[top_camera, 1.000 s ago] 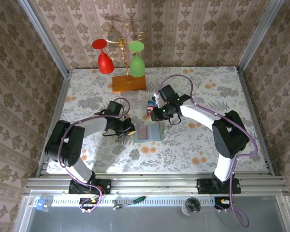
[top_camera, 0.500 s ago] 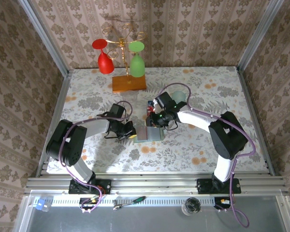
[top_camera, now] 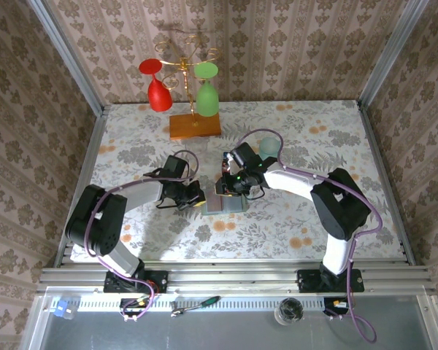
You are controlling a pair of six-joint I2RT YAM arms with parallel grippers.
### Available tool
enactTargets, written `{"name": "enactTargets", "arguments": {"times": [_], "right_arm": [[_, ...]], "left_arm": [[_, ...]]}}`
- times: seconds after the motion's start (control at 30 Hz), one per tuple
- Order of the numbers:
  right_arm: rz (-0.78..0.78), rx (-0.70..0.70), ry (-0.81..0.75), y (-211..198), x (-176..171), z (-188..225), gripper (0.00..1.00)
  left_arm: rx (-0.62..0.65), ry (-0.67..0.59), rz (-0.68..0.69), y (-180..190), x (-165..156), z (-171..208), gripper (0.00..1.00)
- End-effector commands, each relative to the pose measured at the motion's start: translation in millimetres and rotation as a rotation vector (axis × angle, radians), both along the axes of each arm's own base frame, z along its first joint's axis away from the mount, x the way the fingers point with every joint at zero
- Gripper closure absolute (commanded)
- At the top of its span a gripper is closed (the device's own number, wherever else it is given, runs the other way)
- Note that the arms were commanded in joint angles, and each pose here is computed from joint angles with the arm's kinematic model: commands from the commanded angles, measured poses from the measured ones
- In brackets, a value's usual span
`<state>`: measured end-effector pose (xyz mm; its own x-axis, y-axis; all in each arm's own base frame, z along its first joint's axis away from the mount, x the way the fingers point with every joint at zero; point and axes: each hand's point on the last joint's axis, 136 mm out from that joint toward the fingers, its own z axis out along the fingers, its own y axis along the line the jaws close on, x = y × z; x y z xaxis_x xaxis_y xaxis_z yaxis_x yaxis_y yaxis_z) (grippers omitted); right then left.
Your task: Take the credit cards out of the card holder
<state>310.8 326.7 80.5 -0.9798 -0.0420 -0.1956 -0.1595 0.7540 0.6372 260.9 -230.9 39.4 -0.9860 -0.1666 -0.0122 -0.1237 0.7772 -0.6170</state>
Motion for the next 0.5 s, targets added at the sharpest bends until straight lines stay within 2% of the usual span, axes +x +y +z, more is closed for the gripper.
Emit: {"name": "enactTargets", "arguments": {"times": [0.0, 0.23, 0.47], "right_arm": [[0.000, 0.007, 0.027, 4, -2, -5, 0.79], [-0.009, 0.003, 0.042, 3, -2, -8, 0.79], [-0.007, 0.003, 0.066, 6, -3, -13, 0.79]], "left_arm": [[0.030, 0.014, -0.004, 7, -5, -8, 1.00], [0.057, 0.048, -0.008, 11, -10, -21, 1.00], [0.063, 0.034, -0.003, 13, -9, -18, 1.00]]}}
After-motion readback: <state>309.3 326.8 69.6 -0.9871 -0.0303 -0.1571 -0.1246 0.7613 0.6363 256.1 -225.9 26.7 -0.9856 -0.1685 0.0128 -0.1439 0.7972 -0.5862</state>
